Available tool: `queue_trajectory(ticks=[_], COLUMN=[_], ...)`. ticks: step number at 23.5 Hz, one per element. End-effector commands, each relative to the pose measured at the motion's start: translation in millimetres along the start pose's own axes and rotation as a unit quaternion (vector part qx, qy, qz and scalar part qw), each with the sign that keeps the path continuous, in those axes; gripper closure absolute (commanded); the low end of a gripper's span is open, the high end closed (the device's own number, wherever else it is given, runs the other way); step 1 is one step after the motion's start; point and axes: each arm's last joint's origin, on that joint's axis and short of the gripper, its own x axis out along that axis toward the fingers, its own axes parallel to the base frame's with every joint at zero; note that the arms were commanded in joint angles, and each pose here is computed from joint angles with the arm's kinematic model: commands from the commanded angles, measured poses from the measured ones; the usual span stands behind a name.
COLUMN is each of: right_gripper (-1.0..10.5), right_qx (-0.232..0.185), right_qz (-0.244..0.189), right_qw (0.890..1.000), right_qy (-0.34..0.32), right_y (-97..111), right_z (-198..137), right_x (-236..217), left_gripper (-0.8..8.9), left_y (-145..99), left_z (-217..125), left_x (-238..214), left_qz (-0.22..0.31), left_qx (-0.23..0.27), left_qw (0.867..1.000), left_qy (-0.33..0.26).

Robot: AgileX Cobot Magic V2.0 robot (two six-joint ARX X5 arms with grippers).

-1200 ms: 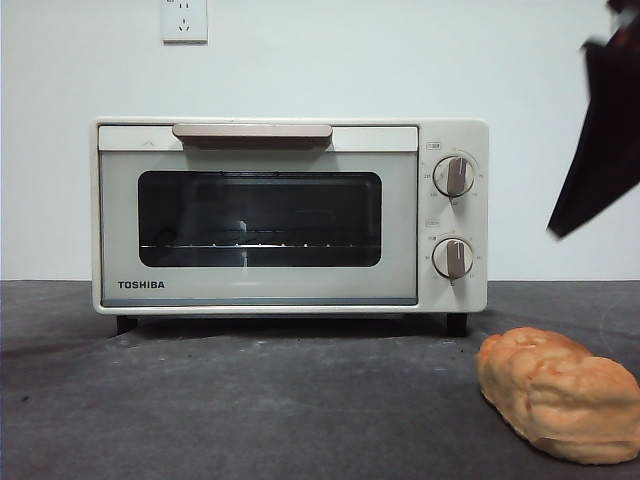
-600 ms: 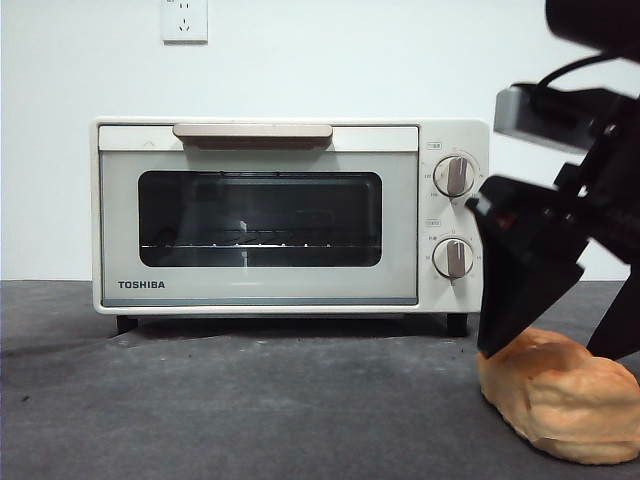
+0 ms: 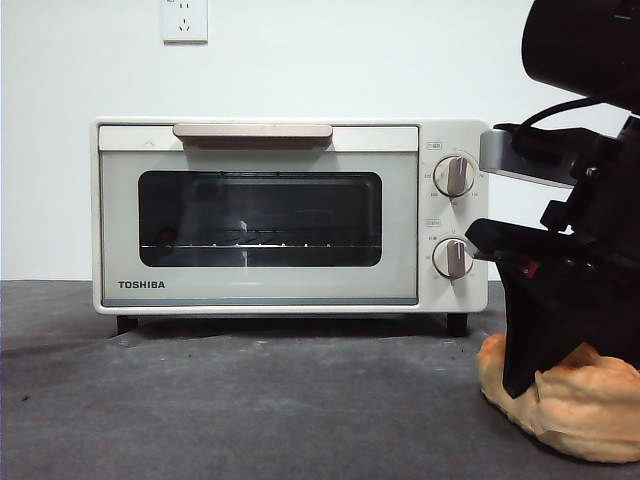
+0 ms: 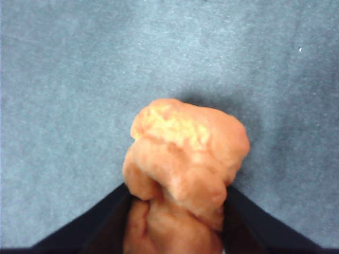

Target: The left arm flap open the oven, the right arm pick bread and place it into oven, the left arm flap close the oven

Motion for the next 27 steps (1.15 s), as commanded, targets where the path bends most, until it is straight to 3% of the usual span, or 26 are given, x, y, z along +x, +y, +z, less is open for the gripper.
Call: queue_trajectory(ticks=[1, 7, 12, 27], right_gripper=[7.5, 7.5, 7.5, 7.5], right_qx=[0.002, -0.002, -0.005, -0.017], right_qz=[0.008, 0.036, 0.058, 0.078], right_qw=[1.000, 0.997, 0.991, 0.983], right_qy=[-0.010, -0.068, -0.118, -0.166], right_y=[3, 7, 10, 7], right_z=[2, 14, 22, 21], right_x=[-3, -45, -90, -141], left_gripper=[7.98, 7.97, 7.97, 7.97], left_y=[-2, -7, -11, -20], left_z=[6, 23, 45, 75], left_x=[-4, 1, 32, 123], left_qz=[-0.004, -0.032, -0.072, -0.058], left_qx=[0.012, 0.009, 0.009, 0.049], left_qw=[1.000, 0.997, 0.994, 0.992], left_qy=[-0.014, -0.072, -0.081, -0.099])
